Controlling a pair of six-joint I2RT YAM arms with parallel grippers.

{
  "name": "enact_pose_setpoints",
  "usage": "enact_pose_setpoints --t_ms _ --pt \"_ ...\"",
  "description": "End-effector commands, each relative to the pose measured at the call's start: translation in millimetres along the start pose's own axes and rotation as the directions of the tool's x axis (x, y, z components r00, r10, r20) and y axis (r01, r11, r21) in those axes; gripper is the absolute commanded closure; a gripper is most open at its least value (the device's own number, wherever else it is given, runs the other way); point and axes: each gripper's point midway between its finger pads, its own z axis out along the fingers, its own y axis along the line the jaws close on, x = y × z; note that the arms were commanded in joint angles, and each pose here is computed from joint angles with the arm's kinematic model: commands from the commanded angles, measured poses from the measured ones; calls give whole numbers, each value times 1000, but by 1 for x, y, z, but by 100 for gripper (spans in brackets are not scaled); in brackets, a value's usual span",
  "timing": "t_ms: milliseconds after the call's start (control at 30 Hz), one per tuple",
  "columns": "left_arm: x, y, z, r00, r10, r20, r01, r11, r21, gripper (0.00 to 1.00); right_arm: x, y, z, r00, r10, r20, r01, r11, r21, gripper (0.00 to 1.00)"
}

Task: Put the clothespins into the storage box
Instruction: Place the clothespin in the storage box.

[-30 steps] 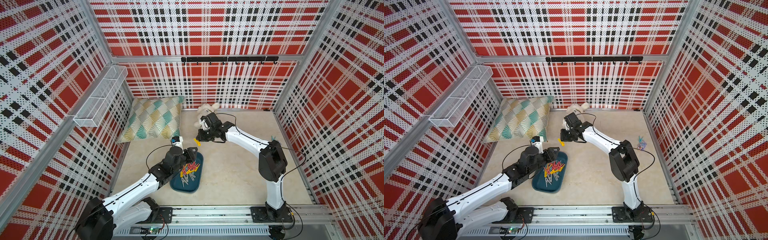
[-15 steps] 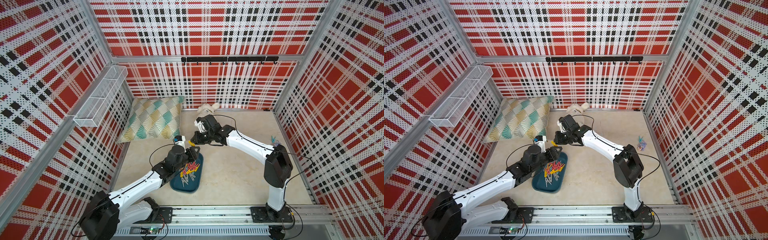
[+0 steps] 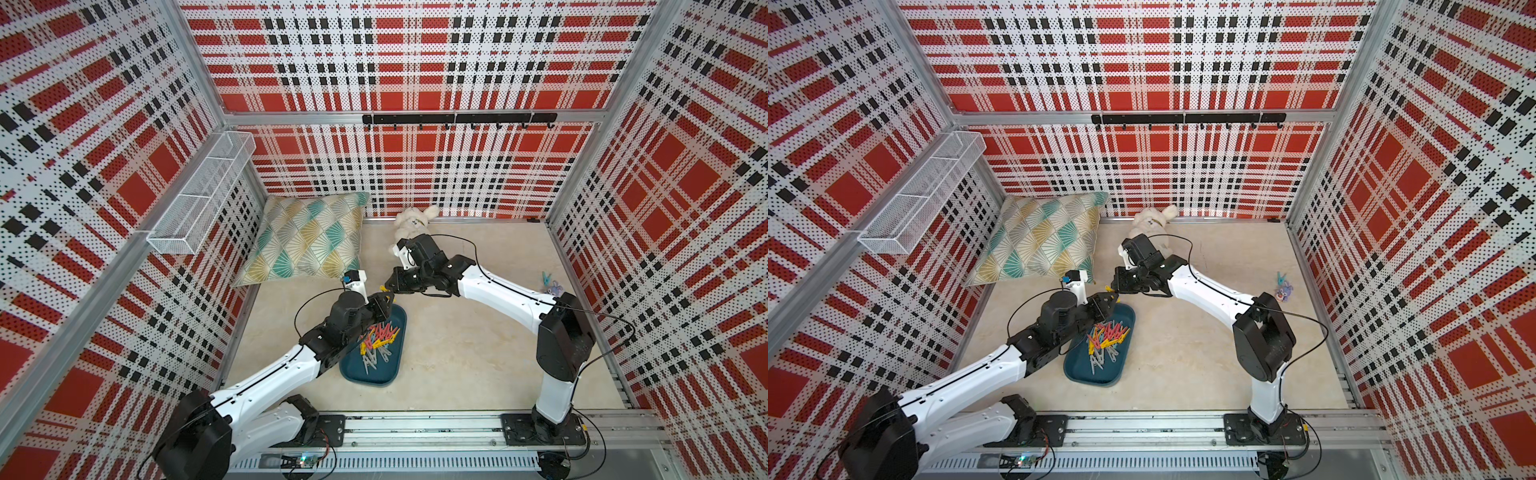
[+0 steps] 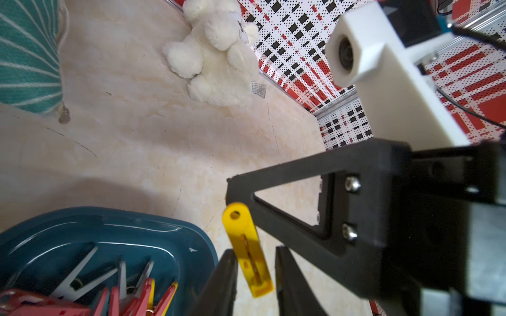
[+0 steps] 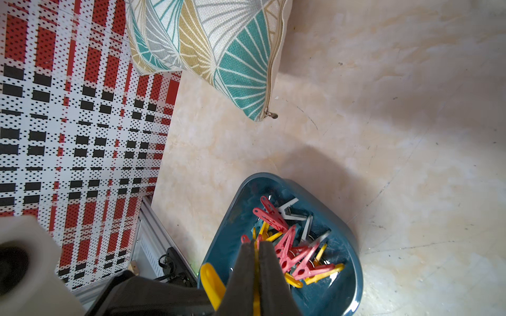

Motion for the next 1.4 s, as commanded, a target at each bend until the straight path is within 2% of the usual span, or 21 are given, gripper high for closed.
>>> enact_pose_setpoints --t_ms 0,200,300,500,867,1067,1200,1300,1367 --pt "-2 -2 -1 1000 2 10 -2 1000 23 77 -5 18 -17 999 -26 39 28 999 -36 85" --pt "4 3 -5 1000 -2 -9 2 1000 17 84 -10 19 -22 997 -42 61 44 999 -26 72" --pt "8 6 -9 1000 -2 -24 2 1000 7 85 -16 14 -27 996 -44 77 45 999 -9 62" --pt "19 19 -18 997 3 -74 -6 999 -46 85 -32 -7 -46 990 -54 127 47 997 54 52" --pt "64 78 -35 977 -30 -212 -26 965 -259 84 -42 -69 -79 982 -62 176 21 975 222 47" --pt "89 101 -47 968 -44 -247 -44 939 -340 83 -31 -103 -87 984 -33 175 -18 958 285 47" --pt "100 107 -53 966 -47 -253 -50 929 -366 81 -20 -124 -92 985 -61 162 0 935 354 45" --pt "102 110 -58 969 -46 -243 -51 924 -379 76 -13 -139 -102 982 -81 172 1 908 420 41" --pt "98 109 -61 974 -39 -223 -51 922 -384 66 -10 -149 -112 977 -103 189 1 881 474 35"
